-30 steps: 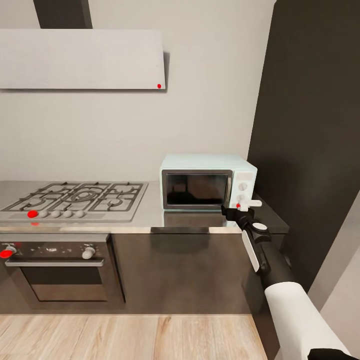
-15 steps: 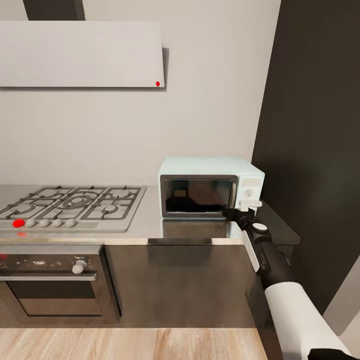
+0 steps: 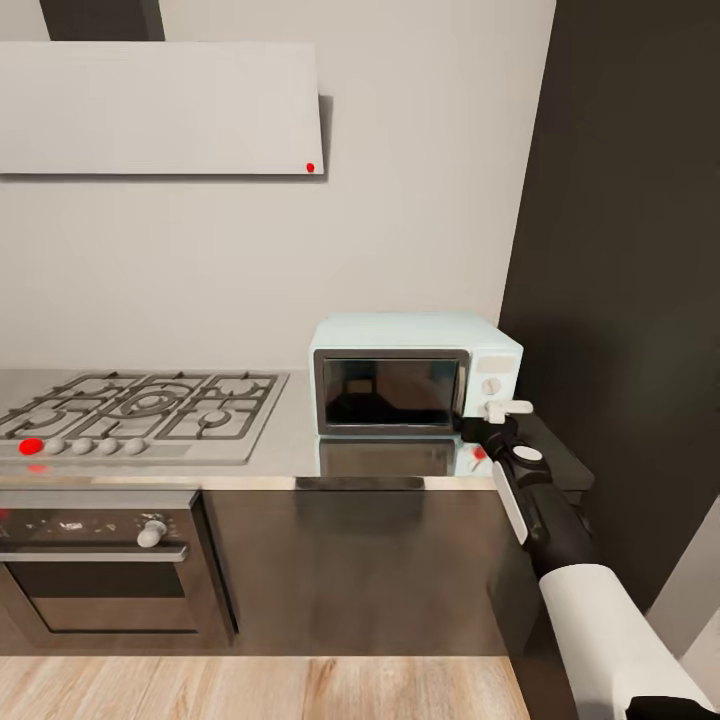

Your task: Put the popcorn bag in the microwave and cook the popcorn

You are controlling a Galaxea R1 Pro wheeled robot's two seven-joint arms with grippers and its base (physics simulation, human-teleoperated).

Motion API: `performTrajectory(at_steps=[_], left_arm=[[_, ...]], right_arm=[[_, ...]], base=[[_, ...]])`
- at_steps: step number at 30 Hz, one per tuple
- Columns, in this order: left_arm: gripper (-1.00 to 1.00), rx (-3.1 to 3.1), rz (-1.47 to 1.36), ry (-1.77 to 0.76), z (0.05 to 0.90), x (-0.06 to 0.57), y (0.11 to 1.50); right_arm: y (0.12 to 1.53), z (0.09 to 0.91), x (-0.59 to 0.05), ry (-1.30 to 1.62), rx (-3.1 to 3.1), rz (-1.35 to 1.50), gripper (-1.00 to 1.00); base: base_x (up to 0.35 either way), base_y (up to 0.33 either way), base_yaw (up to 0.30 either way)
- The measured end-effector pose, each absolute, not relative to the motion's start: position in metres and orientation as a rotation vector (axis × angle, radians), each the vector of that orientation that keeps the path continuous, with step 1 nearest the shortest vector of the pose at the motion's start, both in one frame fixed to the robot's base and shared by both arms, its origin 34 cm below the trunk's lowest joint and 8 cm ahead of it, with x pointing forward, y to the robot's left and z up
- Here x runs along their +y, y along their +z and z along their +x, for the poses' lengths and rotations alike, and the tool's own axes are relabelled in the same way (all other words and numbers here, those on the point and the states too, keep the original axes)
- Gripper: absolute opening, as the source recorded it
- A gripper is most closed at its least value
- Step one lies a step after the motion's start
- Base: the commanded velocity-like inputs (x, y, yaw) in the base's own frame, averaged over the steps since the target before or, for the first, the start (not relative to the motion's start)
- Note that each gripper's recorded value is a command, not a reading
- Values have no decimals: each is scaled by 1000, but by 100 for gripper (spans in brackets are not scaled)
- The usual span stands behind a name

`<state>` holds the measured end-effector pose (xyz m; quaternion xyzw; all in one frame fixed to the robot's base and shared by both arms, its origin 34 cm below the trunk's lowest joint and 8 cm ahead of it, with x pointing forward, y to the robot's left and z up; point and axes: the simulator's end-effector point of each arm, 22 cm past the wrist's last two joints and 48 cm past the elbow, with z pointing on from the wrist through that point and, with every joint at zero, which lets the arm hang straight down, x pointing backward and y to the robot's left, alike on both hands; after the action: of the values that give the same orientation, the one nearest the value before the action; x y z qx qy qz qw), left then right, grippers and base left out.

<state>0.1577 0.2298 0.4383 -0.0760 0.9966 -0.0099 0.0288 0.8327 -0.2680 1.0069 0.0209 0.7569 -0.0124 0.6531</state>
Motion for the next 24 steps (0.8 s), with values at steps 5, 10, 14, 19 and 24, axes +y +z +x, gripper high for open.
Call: performTrajectory(at_steps=[5, 10, 14, 19, 24], left_arm=[[100, 3074, -235, -30, 158, 230, 438], [100, 3074, -235, -30, 158, 230, 438], [100, 3074, -235, -30, 158, 230, 438], [100, 3075, -237, -30, 157, 230, 438], [100, 3075, -238, -30, 157, 230, 438]], right_arm=[[1007, 833, -262, -20, 1717, 47, 100], [1005, 833, -249, 1, 1726, 46, 100], [1003, 833, -249, 0, 1730, 46, 100], [1004, 832, -250, -2, 1727, 46, 100], [1005, 833, -251, -3, 1724, 46, 100]], base=[[0, 0, 0], [0, 0, 0], [0, 0, 0], [70, 0, 0], [159, 0, 0]])
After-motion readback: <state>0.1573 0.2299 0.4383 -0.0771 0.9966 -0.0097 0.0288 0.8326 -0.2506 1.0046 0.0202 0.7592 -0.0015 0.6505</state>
